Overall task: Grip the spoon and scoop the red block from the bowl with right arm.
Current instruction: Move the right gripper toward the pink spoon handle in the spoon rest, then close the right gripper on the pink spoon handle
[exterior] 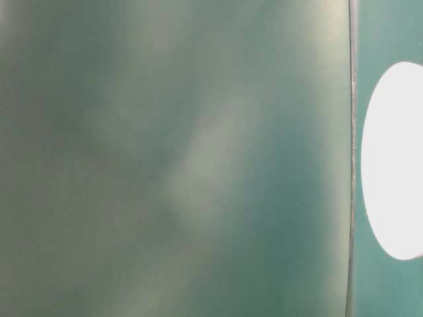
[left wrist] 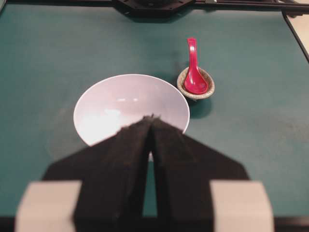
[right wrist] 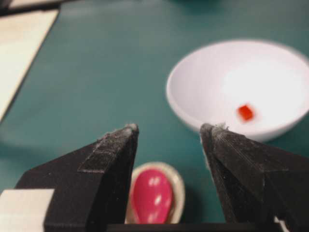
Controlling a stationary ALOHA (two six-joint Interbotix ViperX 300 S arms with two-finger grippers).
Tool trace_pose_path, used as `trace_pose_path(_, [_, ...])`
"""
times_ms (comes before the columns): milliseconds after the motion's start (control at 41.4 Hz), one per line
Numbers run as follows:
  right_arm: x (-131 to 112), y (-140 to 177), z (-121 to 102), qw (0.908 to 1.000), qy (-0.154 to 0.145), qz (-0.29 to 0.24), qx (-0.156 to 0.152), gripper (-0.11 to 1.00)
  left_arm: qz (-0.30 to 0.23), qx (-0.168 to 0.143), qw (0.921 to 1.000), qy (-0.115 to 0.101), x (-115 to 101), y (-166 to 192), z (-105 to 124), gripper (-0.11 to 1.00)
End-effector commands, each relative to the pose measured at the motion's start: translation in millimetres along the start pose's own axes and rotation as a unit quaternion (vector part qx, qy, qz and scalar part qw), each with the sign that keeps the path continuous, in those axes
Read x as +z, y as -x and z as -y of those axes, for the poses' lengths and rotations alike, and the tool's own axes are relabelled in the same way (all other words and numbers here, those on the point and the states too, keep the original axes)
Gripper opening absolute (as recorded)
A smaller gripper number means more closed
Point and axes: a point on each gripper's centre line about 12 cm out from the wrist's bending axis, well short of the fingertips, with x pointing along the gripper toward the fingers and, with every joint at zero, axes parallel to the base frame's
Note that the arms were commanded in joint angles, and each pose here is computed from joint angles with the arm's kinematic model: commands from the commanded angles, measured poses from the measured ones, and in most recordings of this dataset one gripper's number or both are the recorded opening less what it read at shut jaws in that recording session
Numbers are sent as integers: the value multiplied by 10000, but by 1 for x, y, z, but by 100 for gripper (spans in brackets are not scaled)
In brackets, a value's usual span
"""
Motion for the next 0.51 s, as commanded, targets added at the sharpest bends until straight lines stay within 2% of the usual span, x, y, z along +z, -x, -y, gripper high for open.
trace_pose_path(0, [-7,-5,-6,9999,-32,39,88,59,92,-8,10000,-9,10,-1,0,0])
trace_pose_path(217, [-36,-14,-14,9997,-62,-220,120,59,92,-8,10000,-9,10,-1,0,0])
trace_pose_path(483, [-71,-18,-24,9980,-173,-598,-103,59,100,-8,9999,-9,10,-1,0,0])
